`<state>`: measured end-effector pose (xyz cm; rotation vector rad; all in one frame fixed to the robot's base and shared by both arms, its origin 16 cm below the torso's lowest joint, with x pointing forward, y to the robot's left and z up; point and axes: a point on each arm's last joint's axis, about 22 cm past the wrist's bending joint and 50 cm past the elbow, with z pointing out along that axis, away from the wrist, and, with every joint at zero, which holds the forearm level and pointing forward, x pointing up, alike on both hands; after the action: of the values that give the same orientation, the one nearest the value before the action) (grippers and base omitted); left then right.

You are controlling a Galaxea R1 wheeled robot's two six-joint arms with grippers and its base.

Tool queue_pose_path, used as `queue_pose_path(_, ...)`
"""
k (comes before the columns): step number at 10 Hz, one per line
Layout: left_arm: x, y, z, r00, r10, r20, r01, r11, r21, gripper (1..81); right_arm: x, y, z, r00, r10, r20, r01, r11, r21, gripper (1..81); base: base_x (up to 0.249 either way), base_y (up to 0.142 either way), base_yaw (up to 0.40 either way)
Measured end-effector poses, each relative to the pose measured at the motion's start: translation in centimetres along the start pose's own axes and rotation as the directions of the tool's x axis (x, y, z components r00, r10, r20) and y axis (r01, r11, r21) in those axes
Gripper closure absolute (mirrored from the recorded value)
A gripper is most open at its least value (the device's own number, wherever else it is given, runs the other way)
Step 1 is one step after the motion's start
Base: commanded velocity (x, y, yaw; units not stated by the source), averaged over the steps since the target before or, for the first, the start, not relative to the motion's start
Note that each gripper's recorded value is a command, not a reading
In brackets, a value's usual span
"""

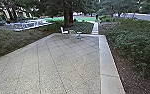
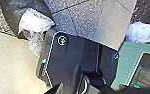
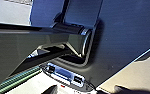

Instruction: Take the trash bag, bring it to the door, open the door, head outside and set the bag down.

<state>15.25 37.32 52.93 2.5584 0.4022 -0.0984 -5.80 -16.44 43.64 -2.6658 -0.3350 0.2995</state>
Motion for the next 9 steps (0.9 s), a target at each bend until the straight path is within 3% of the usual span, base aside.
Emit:
queue_pose_path(3,-8.1,-0.5,5.6,0.9970,0.057,0.052,-0.058,0.9980,0.023,1.0,0.3,-0.2,0.0,0.9998,0.004,-0.018,-0.005,1.0000,-0.001,1.0,0.000,0.000,0.000)
queue_pose_path(4,-11.3,0.4,8.2,0.9921,0.084,0.093,-0.086,0.9961,0.020,1.0,0.4,0.0,0.0,0.9991,0.024,-0.034,-0.024,0.9997,-0.003,1.0,0.000,0.000,0.000)
queue_pose_path(5,-14.3,1.8,10.6,0.9824,0.121,0.142,-0.123,0.9924,0.005,1.0,-0.1,-0.1,0.0,0.9974,0.053,-0.048,-0.053,0.9986,-0.001,1.0,0.000,0.000,0.000)
queue_pose_path(6,-16.2,3.4,12.5,0.9694,0.169,0.178,-0.170,0.9854,-0.014,1.0,-0.9,-0.2,0.1,0.9947,0.084,-0.059,-0.084,0.9965,0.003,1.0,0.000,0.000,0.000)
queue_pose_path(7,-17.2,4.8,13.9,0.9559,0.219,0.196,-0.218,0.9756,-0.029,1.0,-1.6,-0.3,0.2,0.9914,0.111,-0.068,-0.111,0.9938,0.006,1.0,0.000,0.000,0.000)
queue_pose_path(8,-18.3,5.8,14.8,0.9452,0.249,0.211,-0.245,0.9684,-0.045,1.0,-2.1,-0.5,0.3,0.9893,0.127,-0.072,-0.127,0.9919,0.009,1.0,0.000,0.000,0.000)
queue_pose_path(9,-19.2,5.8,15.3,0.9410,0.262,0.214,-0.260,0.9649,-0.041,1.0,-2.3,-0.7,0.4,0.9885,0.132,-0.074,-0.132,0.9912,0.012,1.0,0.000,0.000,0.000)
